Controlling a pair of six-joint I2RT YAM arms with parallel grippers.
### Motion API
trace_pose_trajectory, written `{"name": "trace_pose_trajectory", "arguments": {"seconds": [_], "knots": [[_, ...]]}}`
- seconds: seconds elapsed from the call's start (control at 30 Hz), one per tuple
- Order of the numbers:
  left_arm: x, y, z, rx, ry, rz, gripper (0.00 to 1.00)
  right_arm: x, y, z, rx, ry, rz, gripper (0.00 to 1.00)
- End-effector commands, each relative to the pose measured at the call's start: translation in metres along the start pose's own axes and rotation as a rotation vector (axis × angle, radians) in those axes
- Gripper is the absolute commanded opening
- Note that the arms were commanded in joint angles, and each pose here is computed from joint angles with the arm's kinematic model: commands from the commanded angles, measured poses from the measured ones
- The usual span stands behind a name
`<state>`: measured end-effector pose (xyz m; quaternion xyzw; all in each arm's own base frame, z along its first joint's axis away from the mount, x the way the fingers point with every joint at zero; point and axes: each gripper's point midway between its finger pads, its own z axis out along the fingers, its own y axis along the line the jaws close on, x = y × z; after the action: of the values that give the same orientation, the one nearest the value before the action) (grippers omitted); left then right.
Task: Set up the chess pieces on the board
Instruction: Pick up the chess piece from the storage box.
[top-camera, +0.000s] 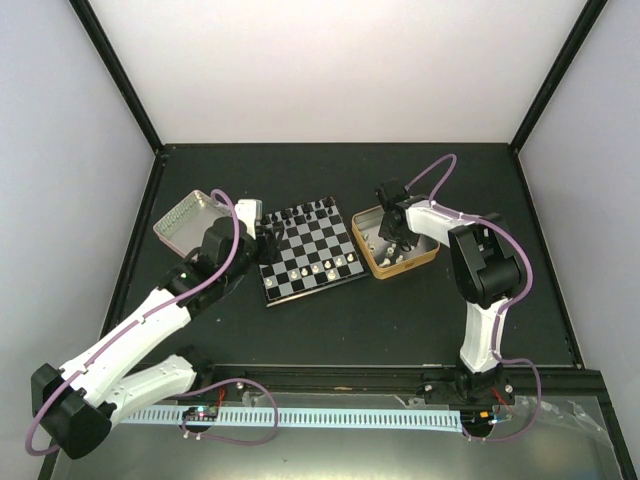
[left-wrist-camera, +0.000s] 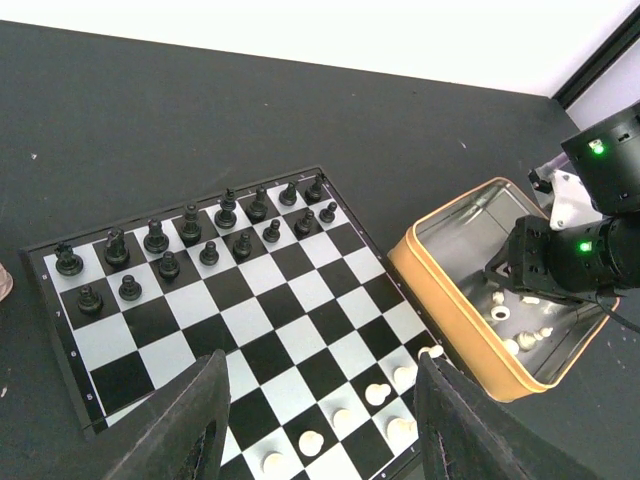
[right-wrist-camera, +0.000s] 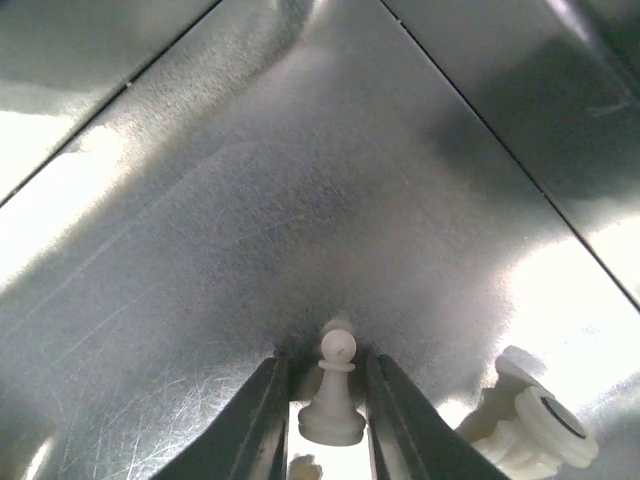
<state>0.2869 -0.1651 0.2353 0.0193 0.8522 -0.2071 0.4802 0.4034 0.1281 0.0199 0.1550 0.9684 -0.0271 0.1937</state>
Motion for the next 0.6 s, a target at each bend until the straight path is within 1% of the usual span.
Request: {"name": "trace_pose_trajectory", "arguments": {"seconds": [0.0,0.2,0.37,0.47,0.57], "knots": [[-0.007,-0.002,-0.002,0.009,-0.022,0.007,0.52,0.003,-0.007,0.008,0.019,0.009,0.008,0.2],[-0.007,-0.002,-0.001,0.009,-0.02,0.007,0.52,0.004,-0.006,0.007,0.01,0.014,0.011,0.11],[-0.009,-0.003,-0.002,0.015,-0.025,0.005,0.53,-0.004,-0.003,-0.006,-0.031,-0.026,0.006,0.09],[-0.01,-0.006,-0.002,0.029,-0.024,0.002,0.53,-0.016,0.008,-0.031,-0.131,-0.087,-0.015,0.09],[-0.013,-0.013,-0.002,0.061,-0.018,-0.001,0.54,-0.031,0.021,-0.068,-0.26,-0.177,-0.049,0.09]]}}
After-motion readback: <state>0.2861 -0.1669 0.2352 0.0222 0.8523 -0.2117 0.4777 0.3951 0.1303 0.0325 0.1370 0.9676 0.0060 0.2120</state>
